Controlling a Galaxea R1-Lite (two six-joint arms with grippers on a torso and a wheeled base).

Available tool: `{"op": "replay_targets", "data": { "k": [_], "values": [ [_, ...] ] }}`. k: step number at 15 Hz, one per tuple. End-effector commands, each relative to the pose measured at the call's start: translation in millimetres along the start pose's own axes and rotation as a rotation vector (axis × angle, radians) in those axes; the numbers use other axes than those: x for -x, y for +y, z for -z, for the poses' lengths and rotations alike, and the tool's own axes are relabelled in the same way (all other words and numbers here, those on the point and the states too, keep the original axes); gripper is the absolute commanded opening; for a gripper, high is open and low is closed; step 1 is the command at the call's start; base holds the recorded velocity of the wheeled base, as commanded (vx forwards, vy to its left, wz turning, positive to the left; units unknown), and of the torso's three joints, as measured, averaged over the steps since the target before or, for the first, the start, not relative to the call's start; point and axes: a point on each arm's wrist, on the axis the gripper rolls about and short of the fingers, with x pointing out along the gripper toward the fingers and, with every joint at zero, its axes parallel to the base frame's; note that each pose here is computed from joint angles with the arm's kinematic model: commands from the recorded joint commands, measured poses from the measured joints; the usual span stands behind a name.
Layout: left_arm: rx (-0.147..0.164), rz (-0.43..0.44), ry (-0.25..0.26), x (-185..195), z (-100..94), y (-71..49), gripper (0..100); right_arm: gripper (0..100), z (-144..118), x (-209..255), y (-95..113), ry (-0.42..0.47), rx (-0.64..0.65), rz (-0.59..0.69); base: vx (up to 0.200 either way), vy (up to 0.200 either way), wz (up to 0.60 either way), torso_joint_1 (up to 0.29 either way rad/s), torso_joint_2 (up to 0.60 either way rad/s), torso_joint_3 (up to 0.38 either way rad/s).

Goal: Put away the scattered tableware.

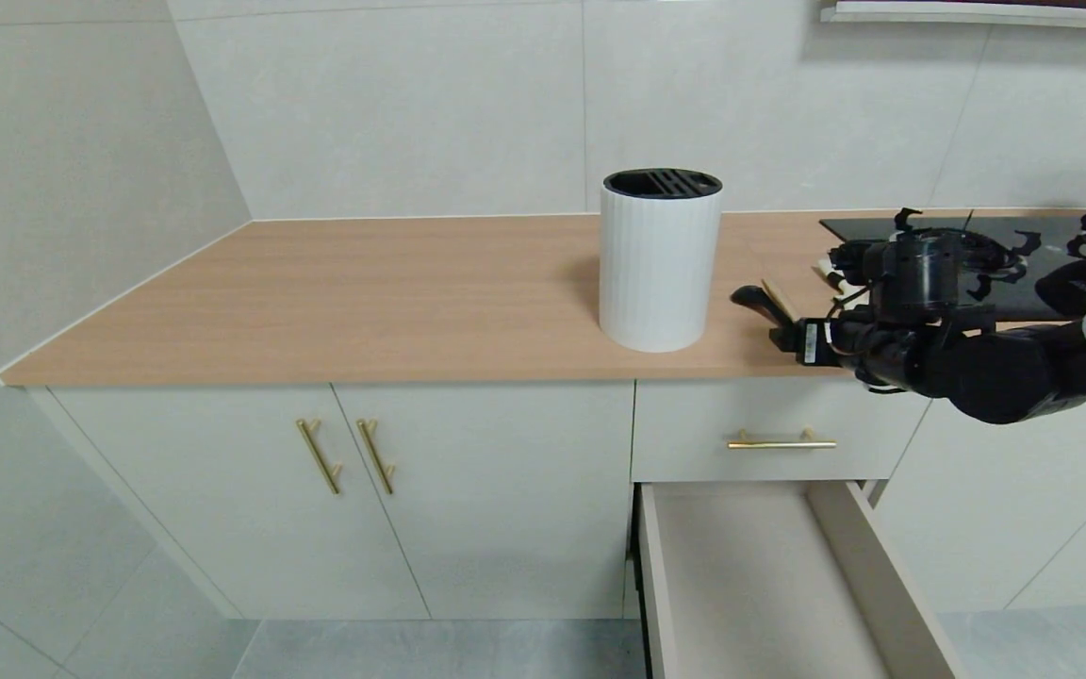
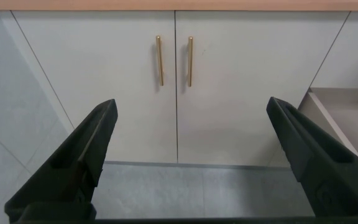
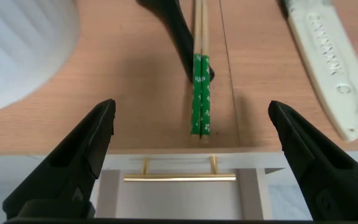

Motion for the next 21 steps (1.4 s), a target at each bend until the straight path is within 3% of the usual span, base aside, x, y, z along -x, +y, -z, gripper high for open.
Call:
{"op": "replay_targets", "data": {
  "k": [1, 12, 13, 21],
  "values": [
    [0.0, 0.0, 0.001, -0.1, -0.1, 0.0, 100, 100, 4.0, -9.0, -4.0, 0.011, -0.002, 0.018, 0.0, 0.0, 0.0, 0.0, 0.0, 0.0],
    [0.0, 0.0, -0.002, 0.0, -0.2, 0.0, 100, 100, 10.5, -15.2, -3.7, 0.028, 0.003, 0.021, 0.0, 0.0, 0.0, 0.0, 0.0, 0.0],
    [0.0, 0.0, 0.0, -0.1, -0.2, 0.0, 100, 0, 9.9, -14.7, -3.7, 0.025, 0.0, 0.021, 0.0, 0.0, 0.0, 0.0, 0.0, 0.0],
    [0.0, 0.0, 0.001, -0.1, -0.1, 0.0, 100, 0, 6.0, -11.7, -4.2, -0.001, -0.005, 0.02, 0.0, 0.0, 0.0, 0.0, 0.0, 0.0]
  ]
}}
